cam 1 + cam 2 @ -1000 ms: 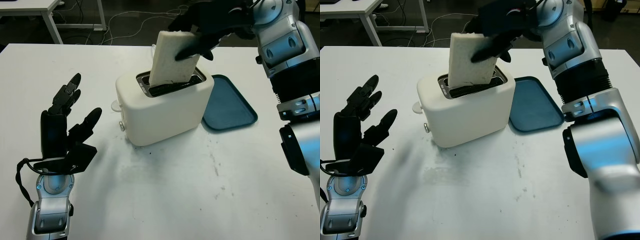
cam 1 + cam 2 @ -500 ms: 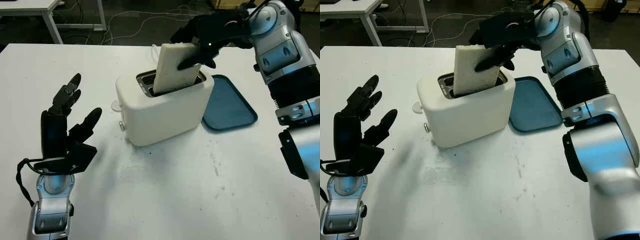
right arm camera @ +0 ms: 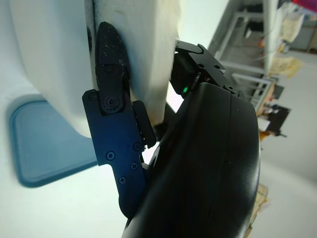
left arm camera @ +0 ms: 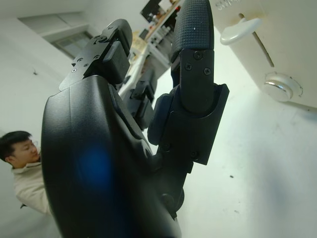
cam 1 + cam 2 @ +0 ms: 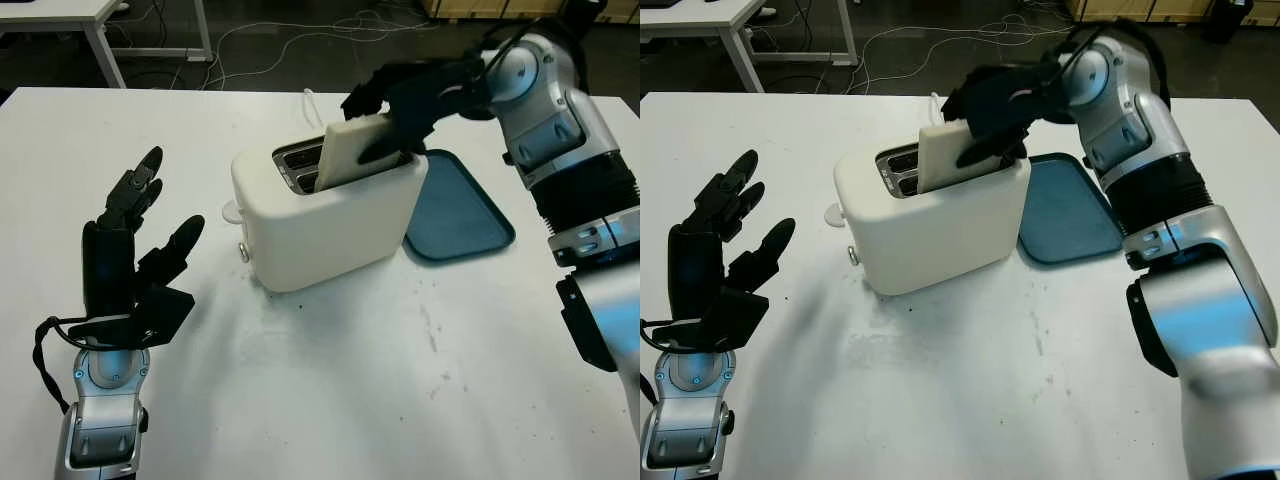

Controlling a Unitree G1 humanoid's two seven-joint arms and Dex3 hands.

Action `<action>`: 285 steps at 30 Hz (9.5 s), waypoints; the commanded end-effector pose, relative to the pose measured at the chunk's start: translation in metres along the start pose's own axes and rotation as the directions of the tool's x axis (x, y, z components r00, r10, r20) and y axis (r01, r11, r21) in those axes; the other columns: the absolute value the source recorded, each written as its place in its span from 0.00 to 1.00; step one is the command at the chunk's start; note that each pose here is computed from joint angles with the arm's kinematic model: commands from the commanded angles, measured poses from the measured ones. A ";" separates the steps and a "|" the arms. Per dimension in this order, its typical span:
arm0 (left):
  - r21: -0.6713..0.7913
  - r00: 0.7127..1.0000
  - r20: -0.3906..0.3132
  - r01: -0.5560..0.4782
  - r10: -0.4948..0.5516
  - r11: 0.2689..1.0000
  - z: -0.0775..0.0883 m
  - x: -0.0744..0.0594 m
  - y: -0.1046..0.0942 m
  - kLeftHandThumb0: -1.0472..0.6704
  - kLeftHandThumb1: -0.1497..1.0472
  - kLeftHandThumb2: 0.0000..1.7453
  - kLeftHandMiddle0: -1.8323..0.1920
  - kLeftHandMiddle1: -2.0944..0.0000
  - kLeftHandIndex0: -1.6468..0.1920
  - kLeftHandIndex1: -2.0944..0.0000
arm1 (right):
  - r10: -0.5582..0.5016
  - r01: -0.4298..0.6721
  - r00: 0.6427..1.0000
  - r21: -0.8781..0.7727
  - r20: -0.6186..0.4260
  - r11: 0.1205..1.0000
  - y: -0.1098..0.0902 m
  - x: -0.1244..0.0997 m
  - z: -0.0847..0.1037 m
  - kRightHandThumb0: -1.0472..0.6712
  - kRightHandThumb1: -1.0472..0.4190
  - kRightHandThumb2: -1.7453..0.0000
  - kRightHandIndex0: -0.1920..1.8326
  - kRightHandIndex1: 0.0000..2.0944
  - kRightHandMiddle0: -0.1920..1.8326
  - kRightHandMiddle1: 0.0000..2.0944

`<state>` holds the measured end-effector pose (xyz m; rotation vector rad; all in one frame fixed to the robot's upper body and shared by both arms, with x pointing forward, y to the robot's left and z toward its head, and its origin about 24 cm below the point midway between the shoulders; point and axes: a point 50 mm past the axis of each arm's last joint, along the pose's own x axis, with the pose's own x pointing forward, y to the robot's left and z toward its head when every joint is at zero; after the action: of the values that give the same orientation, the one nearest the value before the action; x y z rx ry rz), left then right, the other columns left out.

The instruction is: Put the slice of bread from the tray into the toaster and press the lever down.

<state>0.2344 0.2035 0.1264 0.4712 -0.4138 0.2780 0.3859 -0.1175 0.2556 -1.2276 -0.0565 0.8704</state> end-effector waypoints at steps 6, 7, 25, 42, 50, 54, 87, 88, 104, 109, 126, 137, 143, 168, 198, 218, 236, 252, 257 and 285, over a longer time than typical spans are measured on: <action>0.005 1.000 0.018 -0.002 0.001 1.000 0.002 0.000 0.000 0.17 0.89 0.20 0.61 1.00 0.65 1.00 | -0.062 0.063 0.996 -0.021 0.056 0.998 -0.002 -0.005 0.000 0.18 0.10 0.98 0.16 0.59 0.35 0.23; 0.001 1.000 0.020 -0.001 0.001 1.000 0.002 0.000 0.000 0.17 0.89 0.19 0.62 1.00 0.65 1.00 | -0.070 0.071 0.996 -0.018 0.062 0.997 -0.002 -0.006 0.000 0.18 0.10 0.99 0.15 0.58 0.35 0.23; 0.036 0.999 0.037 0.002 -0.003 0.999 0.003 0.004 0.004 0.17 0.89 0.19 0.62 1.00 0.65 1.00 | -0.585 0.577 0.799 0.094 0.142 0.811 -0.029 -0.045 -0.020 0.22 0.14 1.00 0.30 0.44 0.43 0.16; 0.209 0.968 0.222 0.075 -0.122 0.975 0.019 0.024 0.022 0.22 0.89 0.15 0.57 0.98 0.59 0.98 | -0.865 0.835 0.468 0.411 -0.179 0.367 0.099 -0.067 -0.119 0.41 0.09 0.87 0.55 0.34 0.61 0.04; 0.312 0.935 0.284 0.119 -0.212 0.943 0.026 0.032 0.023 0.25 0.89 0.10 0.53 0.96 0.54 0.97 | -0.866 0.870 0.383 0.439 -0.321 0.222 0.163 -0.084 -0.122 0.40 0.09 0.79 0.56 0.27 0.60 0.02; 0.365 0.918 0.303 0.136 -0.256 0.921 0.027 0.034 0.023 0.25 0.89 0.09 0.51 0.95 0.51 0.96 | -0.842 0.870 0.349 0.476 -0.412 0.128 0.183 -0.087 -0.120 0.35 0.09 0.81 0.58 0.24 0.61 0.01; 0.670 0.910 0.283 0.039 -0.303 0.741 0.045 0.004 0.009 0.49 0.89 0.16 0.56 0.29 0.42 1.00 | -0.835 0.856 0.343 0.509 -0.431 0.089 0.185 -0.077 -0.112 0.31 0.09 0.86 0.61 0.18 0.64 0.00; 0.666 0.917 0.267 0.048 -0.297 0.745 0.044 0.002 0.007 0.50 0.89 0.14 0.56 0.27 0.42 1.00 | -0.834 0.856 0.343 0.510 -0.432 0.088 0.185 -0.076 -0.112 0.30 0.09 0.86 0.61 0.18 0.63 0.00; 0.680 0.940 0.111 0.166 -0.324 0.714 0.039 -0.004 -0.010 0.51 0.89 0.16 0.62 0.17 0.46 1.00 | -0.839 0.852 0.336 0.517 -0.428 0.077 0.185 -0.077 -0.113 0.29 0.09 0.87 0.62 0.16 0.64 0.00; 0.694 0.932 0.090 0.195 -0.352 0.693 0.034 0.000 -0.013 0.45 0.89 0.22 0.63 0.17 0.46 1.00 | -0.839 0.851 0.333 0.520 -0.430 0.072 0.185 -0.077 -0.113 0.30 0.09 0.87 0.62 0.15 0.64 0.00; 0.693 0.933 0.107 0.178 -0.344 0.698 0.024 0.014 -0.015 0.46 0.89 0.28 0.65 0.17 0.46 1.00 | -0.840 0.839 0.336 0.540 -0.426 0.061 0.187 -0.077 -0.112 0.29 0.09 0.88 0.64 0.13 0.64 0.00; 0.690 0.924 0.155 0.153 -0.351 0.707 0.030 0.018 -0.016 0.47 0.89 0.30 0.61 0.28 0.37 0.96 | -0.840 0.837 0.338 0.544 -0.426 0.061 0.187 -0.078 -0.112 0.29 0.09 0.88 0.64 0.11 0.64 0.00; 0.684 0.918 0.186 0.135 -0.349 0.717 0.030 0.018 -0.016 0.46 0.89 0.31 0.61 0.28 0.35 0.94 | -0.840 0.841 0.338 0.537 -0.424 0.067 0.187 -0.078 -0.113 0.30 0.09 0.88 0.65 0.10 0.64 0.00; 0.701 0.912 0.142 0.182 -0.385 0.689 0.022 0.024 -0.017 0.49 0.89 0.25 0.60 0.32 0.40 0.85 | -0.841 0.828 0.345 0.557 -0.417 0.064 0.188 -0.078 -0.112 0.31 0.09 0.88 0.66 0.09 0.63 0.00; 0.741 0.840 0.088 0.304 -0.535 0.599 0.014 0.019 -0.025 0.48 0.89 0.24 0.60 0.28 0.56 0.57 | -0.856 0.826 0.327 0.561 -0.402 0.052 0.187 -0.080 -0.111 0.31 0.09 0.88 0.67 0.08 0.64 0.00; 0.763 0.692 -0.220 0.561 -0.688 0.321 -0.056 -0.019 -0.032 0.49 0.89 0.14 0.54 0.39 0.50 0.62 | -0.861 0.837 0.314 0.545 -0.400 0.053 0.183 -0.087 -0.112 0.31 0.09 0.89 0.66 0.08 0.64 0.00; 0.777 0.679 -0.183 0.543 -0.711 0.318 -0.055 -0.018 -0.030 0.48 0.89 0.18 0.57 0.37 0.52 0.62 | -0.862 0.838 0.313 0.543 -0.399 0.053 0.184 -0.086 -0.112 0.30 0.09 0.89 0.67 0.07 0.64 0.00; 0.795 0.703 -0.056 0.461 -0.709 0.394 -0.023 0.005 -0.033 0.43 0.89 0.26 0.59 0.17 0.66 0.20 | -0.866 0.837 0.311 0.545 -0.393 0.053 0.184 -0.085 -0.110 0.30 0.09 0.89 0.68 0.07 0.65 0.00; 0.680 0.565 -0.190 0.665 -0.803 0.308 -0.029 -0.016 -0.062 0.41 0.89 0.29 0.56 0.22 0.57 0.29 | -0.858 0.835 0.319 0.548 -0.403 0.053 0.187 -0.083 -0.110 0.30 0.09 0.89 0.68 0.07 0.64 0.00; 0.673 0.554 -0.268 0.693 -0.788 0.258 -0.027 0.002 -0.067 0.44 0.89 0.31 0.56 0.23 0.59 0.30 | -0.851 0.838 0.324 0.543 -0.414 0.055 0.188 -0.086 -0.112 0.29 0.09 0.89 0.68 0.08 0.65 0.00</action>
<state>0.2767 0.1710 0.1090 1.4450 -0.2074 -0.4280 0.2793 -0.2446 0.0895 -0.2442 -0.4099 -0.2391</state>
